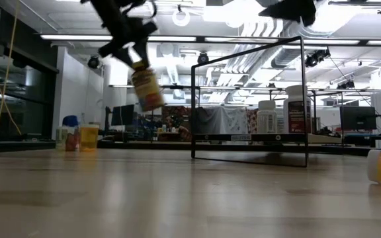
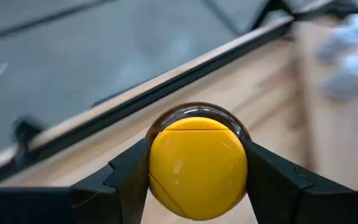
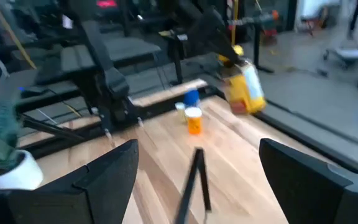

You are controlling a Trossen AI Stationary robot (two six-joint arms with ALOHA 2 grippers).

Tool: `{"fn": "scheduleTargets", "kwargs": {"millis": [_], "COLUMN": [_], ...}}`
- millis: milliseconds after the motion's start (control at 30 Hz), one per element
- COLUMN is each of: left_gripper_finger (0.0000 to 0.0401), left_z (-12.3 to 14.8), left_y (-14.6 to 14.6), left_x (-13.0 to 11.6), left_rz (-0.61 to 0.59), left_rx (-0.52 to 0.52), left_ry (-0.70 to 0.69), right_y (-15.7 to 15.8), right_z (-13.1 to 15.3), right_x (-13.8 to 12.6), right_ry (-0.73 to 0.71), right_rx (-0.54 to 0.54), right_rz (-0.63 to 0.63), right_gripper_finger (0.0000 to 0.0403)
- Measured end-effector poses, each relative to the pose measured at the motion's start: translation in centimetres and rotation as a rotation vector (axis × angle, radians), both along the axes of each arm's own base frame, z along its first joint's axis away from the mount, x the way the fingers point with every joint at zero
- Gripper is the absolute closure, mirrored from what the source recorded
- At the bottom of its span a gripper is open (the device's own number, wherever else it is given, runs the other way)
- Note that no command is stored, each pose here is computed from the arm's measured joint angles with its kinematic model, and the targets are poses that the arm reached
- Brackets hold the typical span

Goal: Pick and place medicine bottles onto shelf by color
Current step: Put the yellow medicine bottle on the shelf

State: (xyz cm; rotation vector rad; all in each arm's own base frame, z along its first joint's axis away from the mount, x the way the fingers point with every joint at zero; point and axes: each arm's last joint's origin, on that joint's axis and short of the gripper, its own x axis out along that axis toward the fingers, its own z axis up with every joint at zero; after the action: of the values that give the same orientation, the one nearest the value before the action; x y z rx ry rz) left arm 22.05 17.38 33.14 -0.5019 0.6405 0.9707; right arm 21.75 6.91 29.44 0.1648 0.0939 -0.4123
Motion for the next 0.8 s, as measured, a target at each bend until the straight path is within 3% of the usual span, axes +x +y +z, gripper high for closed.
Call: {"fn": "scheduleTargets", "kwargs": {"millis": [167,333,533,800], "left_gripper_finger": [0.0195,0.0195,0.0195,0.0194], "left_z": [1.9,2.2,0.5,-3.4], "left_y": [-2.3,-4.6,-6.4,-5.9], "left_x": [3.9,8.6,14.9,21.2], "left_rz": [-0.198,-0.359,-0.528,-0.678], "left_rx": [0.087,0.163,0.224,0.216], "left_ry": [-0.01,0.057,0.13,0.192], "right_y": [1.2,2.0,2.6,2.6], "right_z": [0.8,1.2,1.5,1.5], "right_x": [-0.3,-0.6,-0.8,-0.9], "right_ry": [-0.044,-0.072,-0.083,-0.083], "right_rx": [-0.058,-0.09,-0.113,-0.121], "right_rz": [0.062,0.105,0.131,0.134], "right_gripper_finger": [0.0079,0.0079,0.0079,0.0079]}}
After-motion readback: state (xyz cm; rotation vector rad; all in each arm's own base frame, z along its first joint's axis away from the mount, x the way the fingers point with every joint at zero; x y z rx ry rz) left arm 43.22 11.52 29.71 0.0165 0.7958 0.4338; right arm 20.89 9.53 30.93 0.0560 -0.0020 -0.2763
